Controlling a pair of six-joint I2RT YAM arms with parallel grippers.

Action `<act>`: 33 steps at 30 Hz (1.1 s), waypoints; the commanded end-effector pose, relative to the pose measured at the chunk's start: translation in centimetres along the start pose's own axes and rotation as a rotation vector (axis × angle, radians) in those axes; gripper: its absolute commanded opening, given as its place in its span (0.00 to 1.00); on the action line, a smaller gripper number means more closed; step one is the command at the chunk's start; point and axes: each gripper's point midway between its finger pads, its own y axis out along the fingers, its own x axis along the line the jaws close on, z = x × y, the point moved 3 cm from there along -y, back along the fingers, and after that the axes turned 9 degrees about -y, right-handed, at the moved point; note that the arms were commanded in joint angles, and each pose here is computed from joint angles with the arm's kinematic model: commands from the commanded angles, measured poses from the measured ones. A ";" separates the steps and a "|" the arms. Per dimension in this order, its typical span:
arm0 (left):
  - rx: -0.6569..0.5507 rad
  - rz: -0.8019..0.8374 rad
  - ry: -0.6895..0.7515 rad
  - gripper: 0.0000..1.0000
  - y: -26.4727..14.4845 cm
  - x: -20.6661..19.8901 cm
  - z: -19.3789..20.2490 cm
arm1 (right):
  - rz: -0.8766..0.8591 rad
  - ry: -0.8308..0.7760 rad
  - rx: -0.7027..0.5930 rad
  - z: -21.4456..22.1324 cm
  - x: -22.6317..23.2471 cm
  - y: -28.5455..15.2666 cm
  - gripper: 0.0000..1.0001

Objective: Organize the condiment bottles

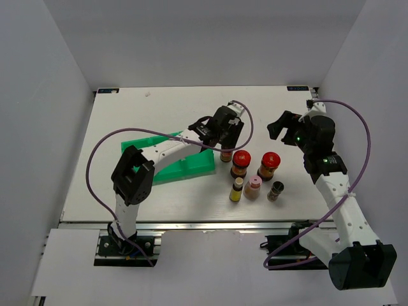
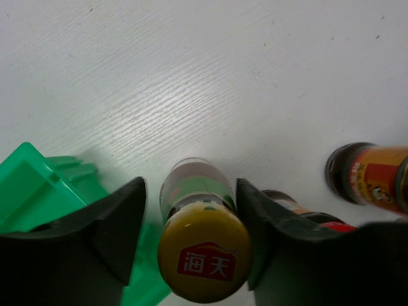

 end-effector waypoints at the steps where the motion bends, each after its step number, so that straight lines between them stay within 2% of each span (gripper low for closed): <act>1: -0.104 0.022 -0.003 0.63 -2.3 -1.4 -3.2 | 0.005 -0.027 -0.030 -0.7 -0.1 -0.1 0.89; 5: -0.104 -0.001 -0.006 0.43 -2.5 -1.2 -3.0 | 0.014 -0.031 -0.025 -0.7 -0.3 0.0 0.89; 6: -0.105 -0.004 -0.008 0.34 -2.6 -1.1 -3.0 | 0.014 -0.029 -0.024 -0.7 -0.3 0.1 0.89; 8: -0.110 -0.009 -0.009 0.28 -2.6 -1.1 -3.3 | 0.018 -0.029 -0.021 -0.6 -0.3 0.1 0.89; 14: -0.153 -0.020 0.006 0.24 -3.3 -1.5 -5.7 | 0.025 -0.030 -0.015 -0.4 -0.5 0.1 0.89; 15: -0.192 -0.023 0.001 0.23 -4.0 -1.7 -7.5 | 0.023 -0.033 -0.016 -0.5 -0.4 0.0 0.89; 17: -0.212 -0.071 0.014 0.17 -4.5 -1.3 -8.6 | 0.021 -0.035 -0.019 -0.6 -0.4 0.0 0.89; 20: -0.299 -0.149 -0.003 0.11 -6.7 -0.2 -11.3 | 0.021 -0.036 -0.019 -0.5 -0.4 0.0 0.89; 25: -0.387 -0.217 -0.037 0.11 -10.5 1.1 -13.6 | -0.008 -0.033 0.002 0.0 -0.1 0.1 0.89; 28: -0.408 -0.297 -0.082 0.08 -12.9 3.2 -13.7 | -0.014 -0.029 0.011 0.3 0.0 0.3 0.89; 30: -0.440 -0.378 -0.156 0.00 -15.0 6.0 -14.2 | -0.009 -0.027 0.014 0.4 -0.1 0.4 0.89; 32: -0.414 -0.424 -0.233 0.00 -16.1 8.3 -13.4 | -0.009 -0.026 0.016 0.4 -0.1 0.4 0.89; 33: -0.443 -0.450 -0.283 0.00 -17.9 10.5 -14.1 | -0.009 -0.028 0.016 0.4 -0.1 0.4 0.89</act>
